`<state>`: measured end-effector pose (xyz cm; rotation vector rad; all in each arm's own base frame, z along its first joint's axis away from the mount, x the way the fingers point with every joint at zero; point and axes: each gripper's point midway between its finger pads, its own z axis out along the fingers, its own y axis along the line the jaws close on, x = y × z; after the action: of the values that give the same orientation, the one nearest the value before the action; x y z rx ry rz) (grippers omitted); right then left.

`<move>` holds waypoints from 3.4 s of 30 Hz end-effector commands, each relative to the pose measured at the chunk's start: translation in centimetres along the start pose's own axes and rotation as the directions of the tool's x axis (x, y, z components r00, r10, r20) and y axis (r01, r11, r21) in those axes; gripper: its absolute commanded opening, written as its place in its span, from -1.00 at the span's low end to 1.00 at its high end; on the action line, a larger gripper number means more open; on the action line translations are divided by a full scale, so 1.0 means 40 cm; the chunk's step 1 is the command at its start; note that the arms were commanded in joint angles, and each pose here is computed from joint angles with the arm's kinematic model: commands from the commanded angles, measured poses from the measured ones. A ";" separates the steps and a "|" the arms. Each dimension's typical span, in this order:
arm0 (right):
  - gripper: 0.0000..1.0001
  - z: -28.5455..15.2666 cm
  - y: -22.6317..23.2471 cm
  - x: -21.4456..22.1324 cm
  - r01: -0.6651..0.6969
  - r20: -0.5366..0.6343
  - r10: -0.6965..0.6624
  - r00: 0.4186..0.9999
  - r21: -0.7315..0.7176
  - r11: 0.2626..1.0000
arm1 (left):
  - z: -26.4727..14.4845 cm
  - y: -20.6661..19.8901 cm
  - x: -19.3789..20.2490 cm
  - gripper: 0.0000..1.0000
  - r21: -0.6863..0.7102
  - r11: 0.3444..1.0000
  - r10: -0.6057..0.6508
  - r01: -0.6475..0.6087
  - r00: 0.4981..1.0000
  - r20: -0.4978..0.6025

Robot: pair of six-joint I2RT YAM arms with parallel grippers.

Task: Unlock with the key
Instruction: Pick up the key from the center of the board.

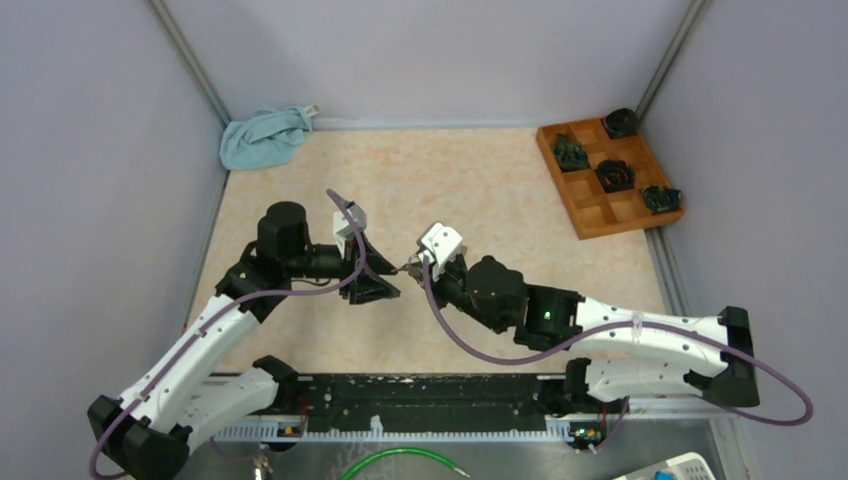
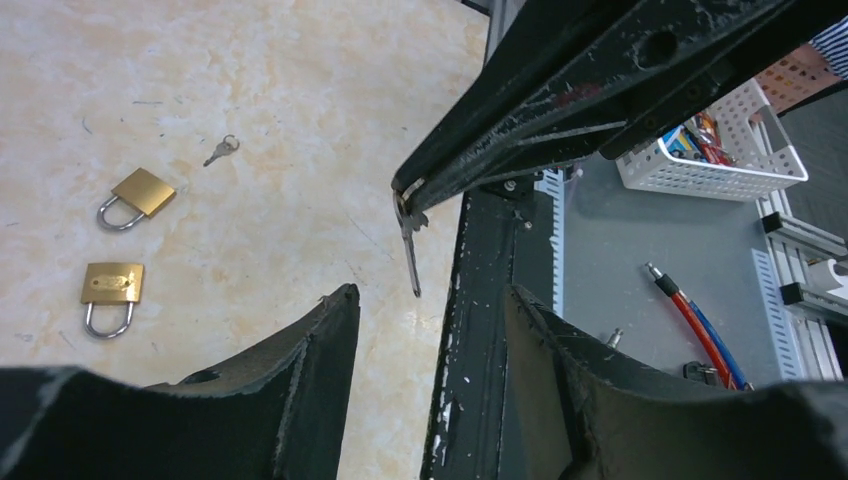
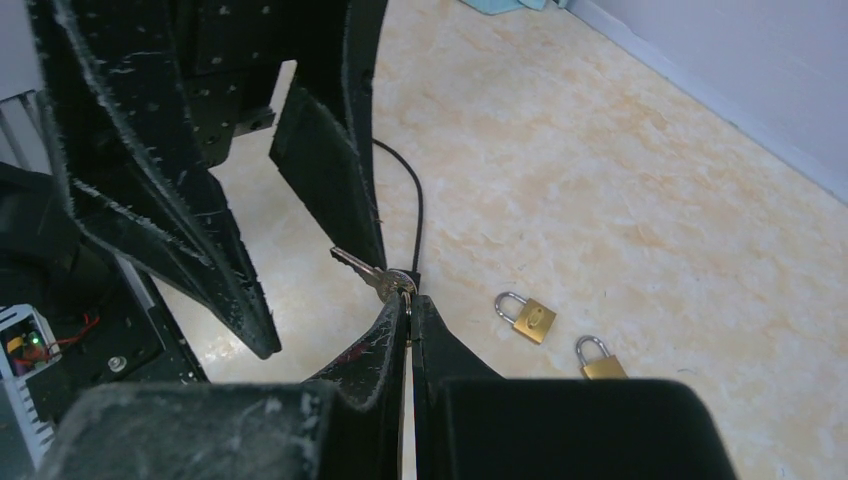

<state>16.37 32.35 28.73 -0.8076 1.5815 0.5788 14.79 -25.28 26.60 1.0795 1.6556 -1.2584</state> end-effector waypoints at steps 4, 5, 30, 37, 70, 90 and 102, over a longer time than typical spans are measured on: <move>-1.00 -0.004 0.021 -0.076 0.028 0.059 -0.028 0.998 0.003 1.000 | -0.012 -0.032 -0.041 -0.04 0.089 0.996 -0.019 0.017 1.000 0.022; -1.00 -0.003 0.022 -0.075 0.033 0.058 -0.033 0.998 0.003 0.999 | -0.014 -0.032 -0.040 -0.09 0.092 0.996 -0.019 0.017 1.000 0.021; 0.22 -0.042 0.072 -0.069 -0.153 0.065 0.178 0.982 -0.283 0.947 | -0.037 0.019 -0.008 -1.00 0.055 0.986 0.161 -0.156 0.980 -0.119; 0.38 -0.078 0.044 -0.110 -0.250 0.038 0.319 0.947 -0.539 0.804 | -0.042 -0.014 0.041 -1.00 0.155 0.987 0.071 -0.039 0.976 -0.208; -0.85 0.021 0.100 -0.046 -0.336 -0.119 0.349 0.930 -0.662 0.670 | -0.047 -0.040 0.006 -1.00 0.201 0.977 0.109 -0.073 0.979 -0.174; -0.92 0.013 0.083 -0.019 -0.347 -0.132 0.341 0.931 -0.615 0.708 | -0.046 -0.036 -0.020 -1.00 0.190 0.977 0.125 -0.094 0.979 -0.162; -0.38 0.009 0.093 -0.020 -0.361 -0.137 0.361 0.923 -0.634 0.684 | -0.042 -0.029 -0.027 -1.00 0.180 0.979 0.128 -0.099 0.979 -0.156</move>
<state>13.92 35.23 27.36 -1.0076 1.6374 1.4666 13.69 -23.74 26.94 1.3962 1.6588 -1.2871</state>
